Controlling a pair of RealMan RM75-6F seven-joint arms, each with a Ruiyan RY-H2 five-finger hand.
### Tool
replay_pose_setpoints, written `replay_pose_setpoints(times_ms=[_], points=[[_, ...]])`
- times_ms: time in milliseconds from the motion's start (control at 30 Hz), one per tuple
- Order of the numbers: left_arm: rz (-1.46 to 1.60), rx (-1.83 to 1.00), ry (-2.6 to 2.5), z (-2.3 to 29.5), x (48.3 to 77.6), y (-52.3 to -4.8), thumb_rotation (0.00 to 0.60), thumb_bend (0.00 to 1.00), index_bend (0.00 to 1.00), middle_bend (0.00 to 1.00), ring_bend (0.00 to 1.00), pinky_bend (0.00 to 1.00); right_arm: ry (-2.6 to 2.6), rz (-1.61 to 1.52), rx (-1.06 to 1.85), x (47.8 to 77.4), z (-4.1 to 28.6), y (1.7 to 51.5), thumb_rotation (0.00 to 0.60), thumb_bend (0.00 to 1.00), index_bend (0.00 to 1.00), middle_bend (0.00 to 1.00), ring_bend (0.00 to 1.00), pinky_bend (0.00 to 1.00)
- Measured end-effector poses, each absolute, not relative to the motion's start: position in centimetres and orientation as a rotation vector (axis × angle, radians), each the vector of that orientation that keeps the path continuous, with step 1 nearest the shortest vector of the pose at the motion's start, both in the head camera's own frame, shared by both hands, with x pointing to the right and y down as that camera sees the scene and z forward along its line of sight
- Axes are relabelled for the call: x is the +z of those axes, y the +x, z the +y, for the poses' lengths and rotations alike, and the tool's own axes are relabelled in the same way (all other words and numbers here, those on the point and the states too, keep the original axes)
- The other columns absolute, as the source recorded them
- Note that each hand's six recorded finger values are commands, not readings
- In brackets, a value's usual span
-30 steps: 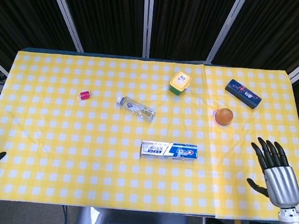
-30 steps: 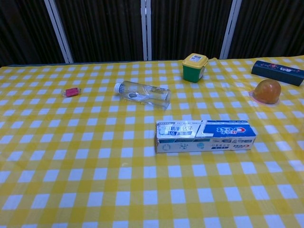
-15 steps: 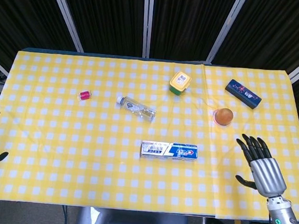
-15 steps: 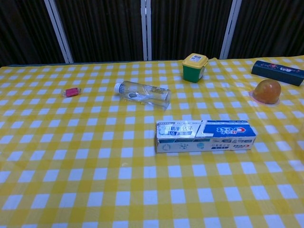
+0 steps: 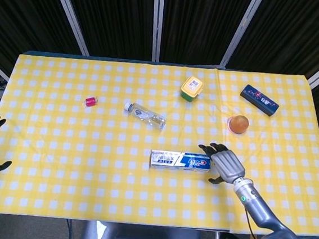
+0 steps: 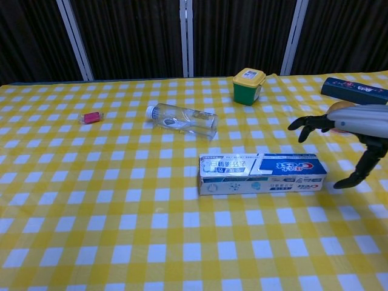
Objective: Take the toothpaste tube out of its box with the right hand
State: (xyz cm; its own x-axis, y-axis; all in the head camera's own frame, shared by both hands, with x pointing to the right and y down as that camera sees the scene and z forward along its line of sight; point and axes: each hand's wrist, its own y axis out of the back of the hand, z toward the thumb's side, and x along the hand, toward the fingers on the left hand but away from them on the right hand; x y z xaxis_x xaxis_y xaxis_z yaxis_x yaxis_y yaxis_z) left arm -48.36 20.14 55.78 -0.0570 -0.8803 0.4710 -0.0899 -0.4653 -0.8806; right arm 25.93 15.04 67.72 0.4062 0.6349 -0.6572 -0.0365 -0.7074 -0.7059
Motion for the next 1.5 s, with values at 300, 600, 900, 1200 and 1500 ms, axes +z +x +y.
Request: replay_pose_setpoints(times_ms=[300,600,900,1200,1500], points=[[1.054,-1.586,-1.586,20.0,55.8,-48.4,0.6,0.0,0.0,0.0,0.0,0.0,-2.005,-0.467,1.363,70.4,14.5,23.2,0.6,0.1,0.28,0.33,0.25,0.26],[1.047,-1.588,-1.593,20.1,56.0,-48.2,0.6,0.0,0.0,0.0,0.0,0.0,-2.014,-0.534,1.338,70.7,14.3,22.2,0.6,0.22,0.39,0.44,0.37,0.45],[1.048,-1.589,-1.598,20.1,56.0,-48.3,0.6,0.0,0.0,0.0,0.0,0.0,-2.028,-0.595,1.239,68.0,13.7,21.8,0.6,0.25,0.4,0.45,0.37,0.45],[1.063,-1.568,-1.609,20.1,55.5,-48.1,0.6,0.0,0.0,0.0,0.0,0.0,-1.982,-0.642,1.106,62.0,11.8,22.0,0.6,0.26,0.41,0.45,0.38,0.45],[1.085,-1.552,-1.613,20.1,54.9,-48.2,0.6,0.0,0.0,0.0,0.0,0.0,-1.848,-0.698,1.007,55.1,8.4,21.9,0.6,0.28,0.42,0.46,0.39,0.45]])
